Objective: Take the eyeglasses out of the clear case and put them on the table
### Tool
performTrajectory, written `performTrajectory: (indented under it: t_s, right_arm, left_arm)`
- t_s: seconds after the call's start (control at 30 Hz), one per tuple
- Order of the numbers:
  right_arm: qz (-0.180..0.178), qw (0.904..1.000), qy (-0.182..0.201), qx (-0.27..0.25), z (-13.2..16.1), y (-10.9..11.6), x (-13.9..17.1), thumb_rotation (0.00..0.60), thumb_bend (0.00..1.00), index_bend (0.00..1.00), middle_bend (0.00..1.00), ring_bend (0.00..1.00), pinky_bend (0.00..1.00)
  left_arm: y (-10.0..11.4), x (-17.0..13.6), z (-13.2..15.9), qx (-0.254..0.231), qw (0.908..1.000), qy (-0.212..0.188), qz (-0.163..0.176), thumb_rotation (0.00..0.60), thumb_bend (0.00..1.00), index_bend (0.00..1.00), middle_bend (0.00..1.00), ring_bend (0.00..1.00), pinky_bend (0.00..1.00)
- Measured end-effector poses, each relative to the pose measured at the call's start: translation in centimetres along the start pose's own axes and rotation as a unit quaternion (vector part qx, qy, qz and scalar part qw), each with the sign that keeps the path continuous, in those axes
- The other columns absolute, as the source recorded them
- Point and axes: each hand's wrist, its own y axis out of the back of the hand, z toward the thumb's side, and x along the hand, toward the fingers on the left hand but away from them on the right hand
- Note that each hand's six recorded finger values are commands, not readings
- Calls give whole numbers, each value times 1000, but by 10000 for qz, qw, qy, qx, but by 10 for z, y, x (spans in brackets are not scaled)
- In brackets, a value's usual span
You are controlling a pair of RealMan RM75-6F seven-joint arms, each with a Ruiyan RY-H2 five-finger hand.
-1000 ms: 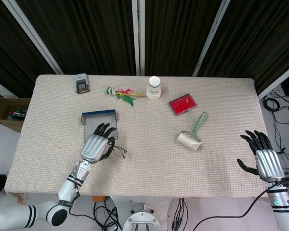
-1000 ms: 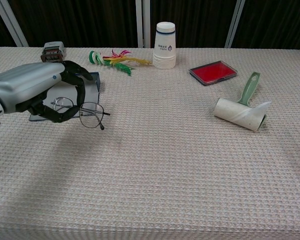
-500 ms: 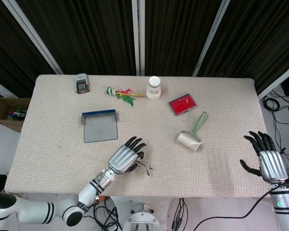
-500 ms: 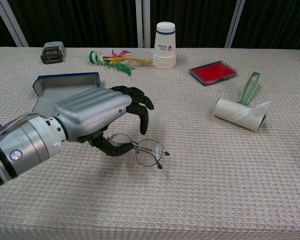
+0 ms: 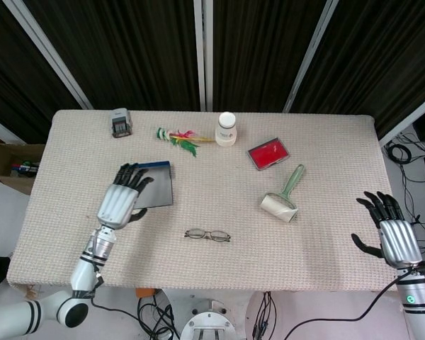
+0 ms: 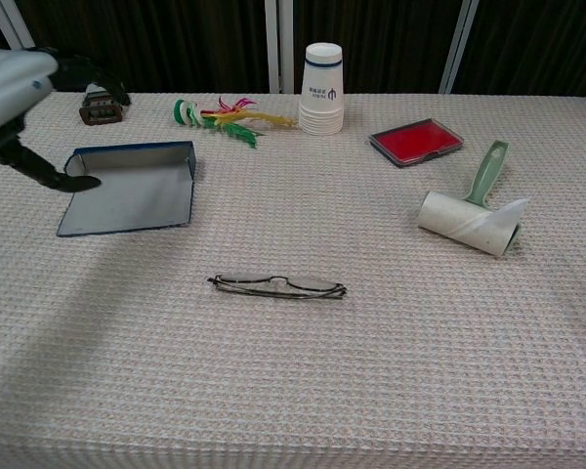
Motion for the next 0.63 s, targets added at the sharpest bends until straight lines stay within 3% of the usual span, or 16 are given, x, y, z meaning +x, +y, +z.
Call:
performTrajectory:
  t_s: [0.2, 0.33, 0.47, 0.63]
  right_arm:
    - [21, 10000, 46, 62, 2, 2, -3, 600, 176, 191, 120, 0, 66]
    - [62, 9999, 72, 113, 4, 3, -5, 600, 182, 191, 120, 0, 66]
    - [62, 9998, 93, 141, 6, 4, -6, 600, 188, 191, 120, 0, 66]
    - [94, 9997, 146, 197, 12, 3, -9, 600, 191, 191, 120, 0, 66]
  left_arm:
    - [34, -37, -93, 341, 9951, 927, 17, 600, 175, 247, 137, 52, 76]
    - [49, -86, -141, 355, 9884, 1474, -72, 600, 171, 242, 137, 52, 76]
    - [54, -129, -160, 224, 9829, 1828, -73, 600, 161, 227, 135, 52, 76]
    - [58, -167, -162, 12, 9789, 2034, 198, 600, 157, 185, 129, 52, 76]
